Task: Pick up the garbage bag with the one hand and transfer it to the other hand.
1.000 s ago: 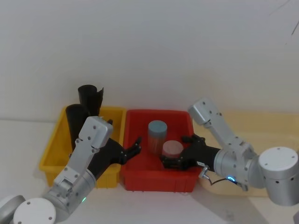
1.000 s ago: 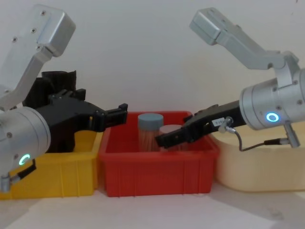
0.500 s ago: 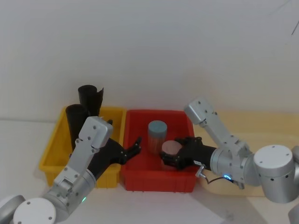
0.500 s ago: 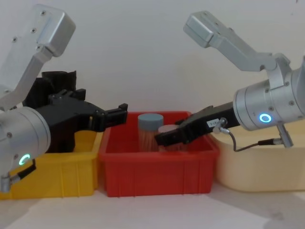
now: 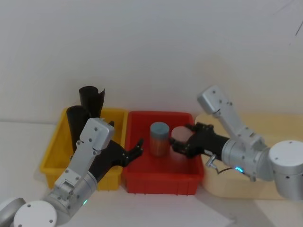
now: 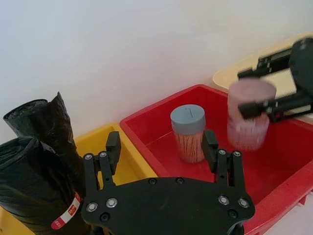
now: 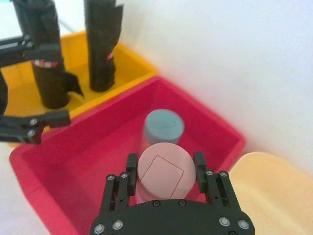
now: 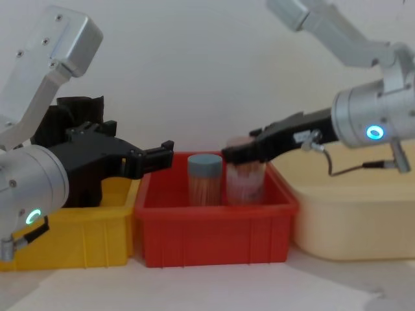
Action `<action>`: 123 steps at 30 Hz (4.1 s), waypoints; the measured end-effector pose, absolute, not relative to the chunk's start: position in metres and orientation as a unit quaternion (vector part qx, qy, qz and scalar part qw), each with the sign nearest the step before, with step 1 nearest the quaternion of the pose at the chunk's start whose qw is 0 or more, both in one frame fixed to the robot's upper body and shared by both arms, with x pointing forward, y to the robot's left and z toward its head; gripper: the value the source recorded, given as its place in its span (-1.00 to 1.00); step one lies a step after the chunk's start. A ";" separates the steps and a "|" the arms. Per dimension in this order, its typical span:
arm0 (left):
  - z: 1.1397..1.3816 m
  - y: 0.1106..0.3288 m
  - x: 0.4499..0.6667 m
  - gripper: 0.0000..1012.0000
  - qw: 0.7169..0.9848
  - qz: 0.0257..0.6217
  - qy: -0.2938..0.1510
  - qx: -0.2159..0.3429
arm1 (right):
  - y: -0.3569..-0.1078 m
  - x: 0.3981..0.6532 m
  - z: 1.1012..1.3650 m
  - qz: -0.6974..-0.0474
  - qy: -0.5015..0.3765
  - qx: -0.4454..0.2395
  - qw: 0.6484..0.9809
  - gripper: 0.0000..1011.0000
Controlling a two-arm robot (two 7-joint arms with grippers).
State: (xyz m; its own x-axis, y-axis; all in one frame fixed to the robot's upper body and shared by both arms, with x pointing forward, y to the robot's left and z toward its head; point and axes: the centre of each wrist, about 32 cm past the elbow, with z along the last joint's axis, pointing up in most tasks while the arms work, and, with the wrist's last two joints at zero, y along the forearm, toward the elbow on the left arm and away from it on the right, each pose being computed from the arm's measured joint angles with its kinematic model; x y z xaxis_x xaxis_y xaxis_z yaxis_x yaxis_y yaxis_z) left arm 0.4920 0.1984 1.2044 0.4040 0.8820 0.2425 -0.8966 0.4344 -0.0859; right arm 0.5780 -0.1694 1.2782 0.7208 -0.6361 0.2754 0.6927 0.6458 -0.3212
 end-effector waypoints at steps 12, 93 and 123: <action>1.204 0.198 0.492 0.98 0.837 0.531 -0.127 0.029 | -0.192 0.571 1.311 -0.419 -0.116 -0.159 0.886 0.33; 1.247 0.242 0.435 0.98 0.789 0.601 -0.075 0.105 | -0.263 0.563 1.314 -0.503 -0.085 -0.238 0.827 0.98; 1.256 0.265 0.494 0.98 0.788 0.609 -0.017 0.083 | -0.263 0.563 1.315 -0.503 -0.085 -0.238 0.827 0.98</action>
